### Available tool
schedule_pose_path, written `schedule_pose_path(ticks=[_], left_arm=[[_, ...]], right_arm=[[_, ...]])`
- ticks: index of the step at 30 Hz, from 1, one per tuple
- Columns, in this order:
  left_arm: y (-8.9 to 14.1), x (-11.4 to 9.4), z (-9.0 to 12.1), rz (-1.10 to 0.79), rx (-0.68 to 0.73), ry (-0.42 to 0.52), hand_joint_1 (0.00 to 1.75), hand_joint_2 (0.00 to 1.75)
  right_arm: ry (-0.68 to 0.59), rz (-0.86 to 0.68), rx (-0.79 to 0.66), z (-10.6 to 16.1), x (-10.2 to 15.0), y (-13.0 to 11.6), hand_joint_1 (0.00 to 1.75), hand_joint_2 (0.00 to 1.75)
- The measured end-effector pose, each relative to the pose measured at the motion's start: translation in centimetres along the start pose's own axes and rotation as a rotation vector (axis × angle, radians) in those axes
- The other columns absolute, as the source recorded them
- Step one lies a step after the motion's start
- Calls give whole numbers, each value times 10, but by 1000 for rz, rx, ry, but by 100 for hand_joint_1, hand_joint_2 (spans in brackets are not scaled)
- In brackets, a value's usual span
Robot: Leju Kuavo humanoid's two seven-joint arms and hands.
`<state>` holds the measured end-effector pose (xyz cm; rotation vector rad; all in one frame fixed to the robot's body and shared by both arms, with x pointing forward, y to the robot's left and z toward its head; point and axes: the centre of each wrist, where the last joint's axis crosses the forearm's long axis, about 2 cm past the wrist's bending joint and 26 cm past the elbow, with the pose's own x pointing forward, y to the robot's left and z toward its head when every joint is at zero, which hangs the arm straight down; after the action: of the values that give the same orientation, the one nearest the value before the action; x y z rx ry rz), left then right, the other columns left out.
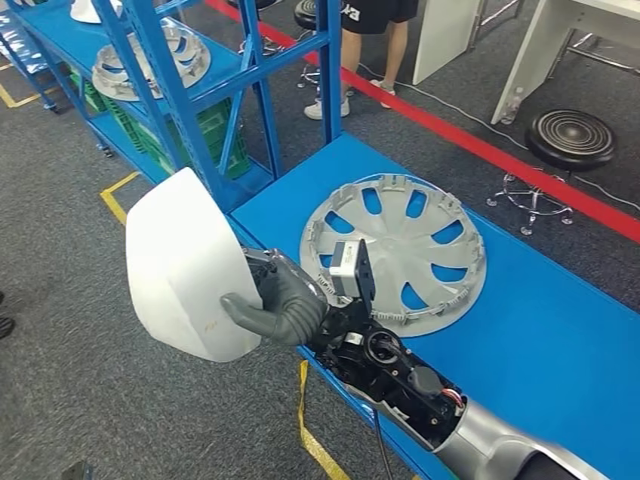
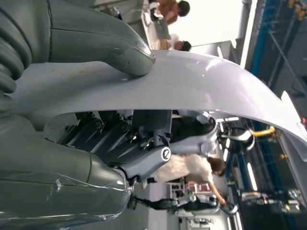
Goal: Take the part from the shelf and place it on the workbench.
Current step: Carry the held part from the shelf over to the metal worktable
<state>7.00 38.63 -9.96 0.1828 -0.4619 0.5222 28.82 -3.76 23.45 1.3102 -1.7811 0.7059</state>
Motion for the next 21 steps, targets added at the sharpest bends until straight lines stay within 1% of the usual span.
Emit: schedule_pose_path(ticks=[21], left_arm=[[1,2,-1,13,13,0,0,175]], right_arm=[[4,-31,14,2,-1,4,169,175]])
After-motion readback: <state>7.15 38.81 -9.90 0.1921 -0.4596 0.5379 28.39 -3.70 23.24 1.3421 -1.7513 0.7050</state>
